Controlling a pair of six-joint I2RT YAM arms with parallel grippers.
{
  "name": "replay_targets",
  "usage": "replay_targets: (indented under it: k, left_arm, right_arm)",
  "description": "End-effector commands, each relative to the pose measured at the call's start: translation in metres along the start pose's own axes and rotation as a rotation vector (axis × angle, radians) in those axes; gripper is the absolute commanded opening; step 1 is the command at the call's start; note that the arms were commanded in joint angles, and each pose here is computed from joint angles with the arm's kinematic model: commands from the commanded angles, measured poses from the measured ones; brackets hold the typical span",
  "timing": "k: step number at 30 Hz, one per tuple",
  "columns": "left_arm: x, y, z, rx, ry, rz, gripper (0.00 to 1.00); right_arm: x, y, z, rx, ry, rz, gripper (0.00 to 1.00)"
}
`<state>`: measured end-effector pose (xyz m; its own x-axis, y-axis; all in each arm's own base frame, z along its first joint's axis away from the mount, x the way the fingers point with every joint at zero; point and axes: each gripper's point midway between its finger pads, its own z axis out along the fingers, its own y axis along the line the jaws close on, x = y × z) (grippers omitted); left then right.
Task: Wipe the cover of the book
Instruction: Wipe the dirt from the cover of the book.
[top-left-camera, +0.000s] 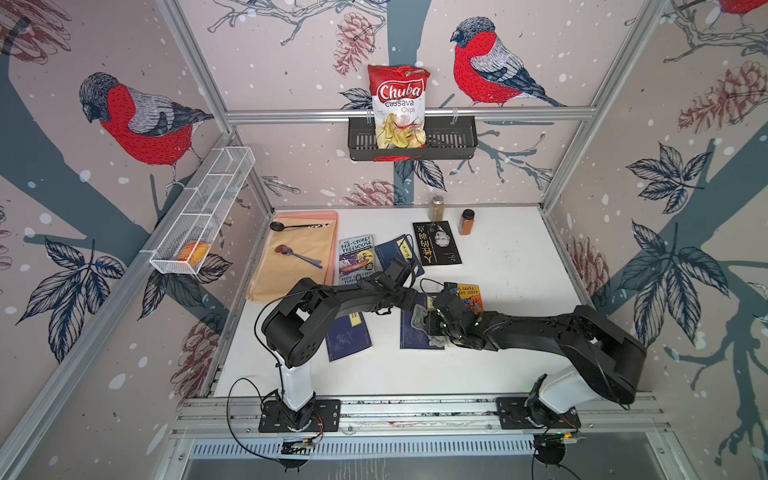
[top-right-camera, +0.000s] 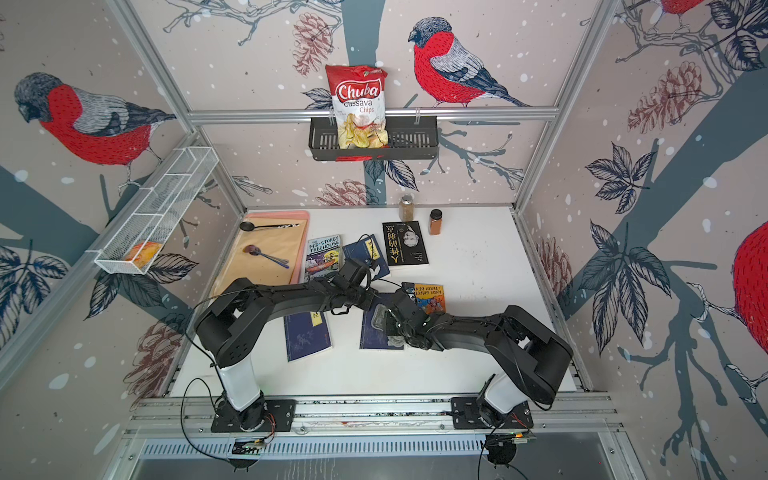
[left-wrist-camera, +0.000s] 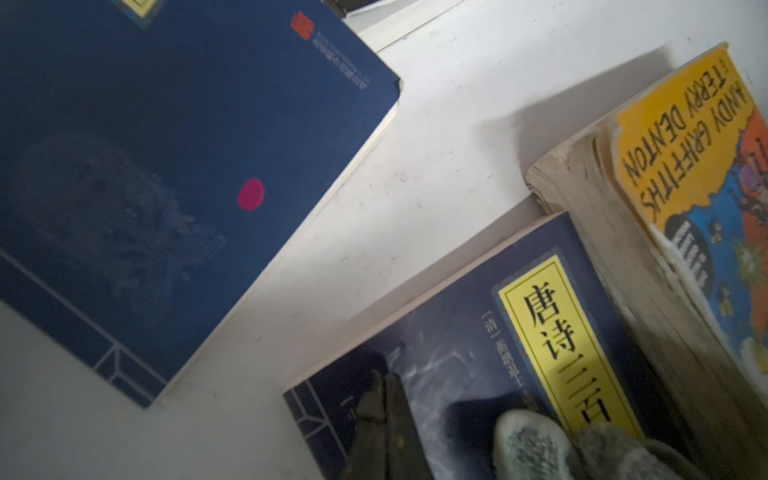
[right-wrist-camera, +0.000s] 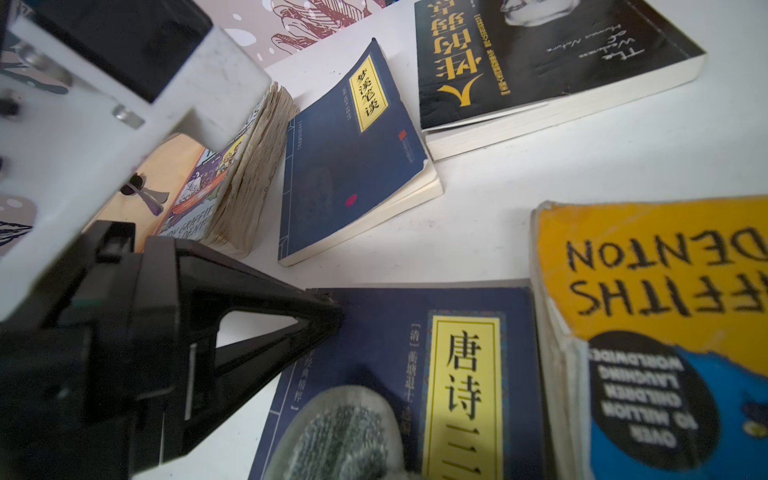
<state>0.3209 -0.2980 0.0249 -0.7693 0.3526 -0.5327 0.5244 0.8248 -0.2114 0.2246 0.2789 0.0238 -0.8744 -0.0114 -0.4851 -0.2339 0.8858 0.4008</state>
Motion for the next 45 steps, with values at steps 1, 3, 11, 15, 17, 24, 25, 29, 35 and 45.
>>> replay_targets:
  k: [1, 3, 11, 15, 17, 24, 25, 29, 35, 45]
  left_arm:
    - [0.049, 0.015, -0.001, -0.065, 0.172, -0.020, 0.06]
    - [0.053, 0.015, 0.000, -0.063, 0.176, -0.024, 0.03]
    - [0.065, 0.022, 0.010, -0.089, 0.212, -0.029, 0.00]
    - [0.068, 0.022, 0.012, -0.084, 0.216, -0.029, 0.00]
    - [0.070, 0.021, 0.013, -0.077, 0.218, -0.028, 0.00]
    - [0.077, 0.020, 0.017, -0.062, 0.222, -0.031, 0.00]
    - [0.079, 0.021, 0.018, -0.061, 0.225, -0.032, 0.00]
    - [0.081, 0.023, 0.020, -0.067, 0.229, -0.038, 0.00]
    - [0.082, 0.027, 0.019, -0.066, 0.224, -0.055, 0.00]
    - [0.087, 0.030, 0.018, -0.068, 0.230, -0.061, 0.00]
  right_arm:
    - [0.031, -0.036, -0.002, 0.123, 0.118, 0.004, 0.06]
    - [0.029, -0.039, -0.001, 0.125, 0.112, 0.008, 0.06]
    - [0.045, -0.030, -0.013, 0.105, 0.134, -0.041, 0.08]
    - [0.065, -0.039, -0.020, 0.126, 0.174, -0.013, 0.09]
    - [0.064, -0.051, -0.017, 0.151, 0.172, 0.029, 0.09]
    - [0.002, -0.066, 0.013, 0.148, 0.080, 0.106, 0.07]
    - [-0.011, -0.066, 0.018, 0.147, 0.066, 0.103, 0.07]
    - [-0.033, -0.066, 0.032, 0.169, 0.060, 0.076, 0.06]
    - [-0.003, -0.044, 0.001, 0.226, 0.064, -0.025, 0.07]
    - [0.063, -0.052, -0.014, 0.174, 0.148, 0.060, 0.08]
